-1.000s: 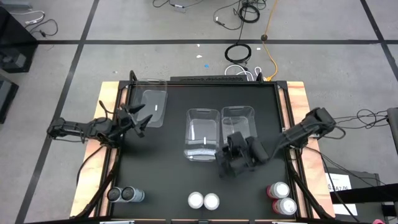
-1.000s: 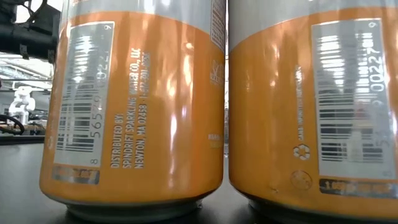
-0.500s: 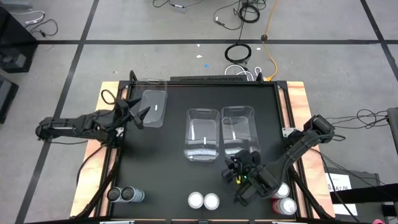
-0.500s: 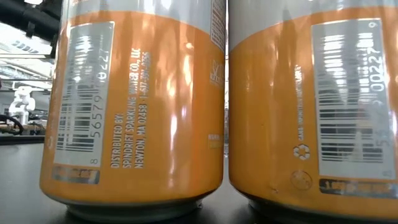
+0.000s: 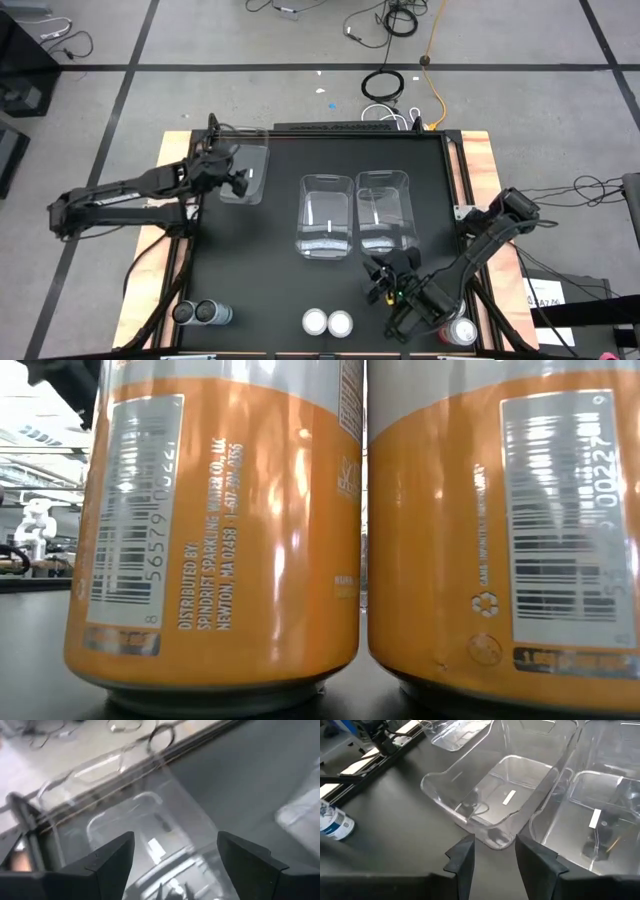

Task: Sort soda cans
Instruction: Move the left transparent bin to the center

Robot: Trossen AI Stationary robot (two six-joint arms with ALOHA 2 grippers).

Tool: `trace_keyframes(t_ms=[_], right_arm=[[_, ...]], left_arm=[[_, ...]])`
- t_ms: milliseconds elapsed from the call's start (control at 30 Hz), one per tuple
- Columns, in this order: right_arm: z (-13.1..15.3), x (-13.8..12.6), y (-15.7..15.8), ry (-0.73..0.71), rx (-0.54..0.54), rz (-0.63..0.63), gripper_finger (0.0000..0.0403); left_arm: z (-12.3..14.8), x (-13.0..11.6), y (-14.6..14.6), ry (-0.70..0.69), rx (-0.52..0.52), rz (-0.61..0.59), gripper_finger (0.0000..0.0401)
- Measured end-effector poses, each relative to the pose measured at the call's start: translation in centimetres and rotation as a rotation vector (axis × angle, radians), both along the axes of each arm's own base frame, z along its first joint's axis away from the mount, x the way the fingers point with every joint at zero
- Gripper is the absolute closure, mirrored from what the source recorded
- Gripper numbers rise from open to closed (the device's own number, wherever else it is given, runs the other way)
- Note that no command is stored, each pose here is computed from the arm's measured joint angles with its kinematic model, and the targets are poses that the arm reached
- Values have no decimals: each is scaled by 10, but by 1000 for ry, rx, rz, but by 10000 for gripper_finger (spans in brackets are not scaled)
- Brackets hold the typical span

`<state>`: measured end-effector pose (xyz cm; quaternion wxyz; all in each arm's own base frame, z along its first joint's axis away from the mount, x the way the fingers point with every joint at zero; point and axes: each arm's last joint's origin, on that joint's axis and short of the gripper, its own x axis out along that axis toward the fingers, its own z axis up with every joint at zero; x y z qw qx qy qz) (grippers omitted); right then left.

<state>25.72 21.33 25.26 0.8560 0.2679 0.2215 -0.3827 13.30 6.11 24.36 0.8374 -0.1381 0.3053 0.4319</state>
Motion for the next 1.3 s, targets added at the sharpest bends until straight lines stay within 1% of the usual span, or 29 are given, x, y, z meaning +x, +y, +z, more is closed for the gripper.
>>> trace_keyframes(t_ms=[133,300,400,500,600,633,700,800,967,1133,1200,1300], right_arm=[[0,-4,5,3,-2,22,268],[0,-8,9,6,-7,43,268],[0,-8,10,15,-17,59,268],[0,-8,10,26,-31,74,268],[0,-8,10,39,-46,88,268],[0,-8,10,42,-50,91,268],[0,-8,10,47,-56,97,268],[0,-8,10,49,-58,98,268],[0,-8,10,54,-58,101,268],[-1,-8,11,91,-58,126,268],[-1,-8,11,97,-63,132,268],[-1,-8,11,99,-66,134,269]], left_arm=[[-4,-1,11,12,-25,93,109],[-11,-15,23,56,-94,258,109],[-12,-21,30,62,-103,319,109],[-12,-25,37,32,-129,356,109],[-16,-28,47,51,-153,417,109],[-18,-29,50,56,-174,429,109],[-22,-28,58,52,-215,415,109],[-28,-24,71,39,-249,403,109],[-40,-25,83,91,-304,453,109],[-48,-27,91,123,-333,487,110],[-50,-28,93,133,-342,496,114],[-52,-29,95,141,-350,509,137]])
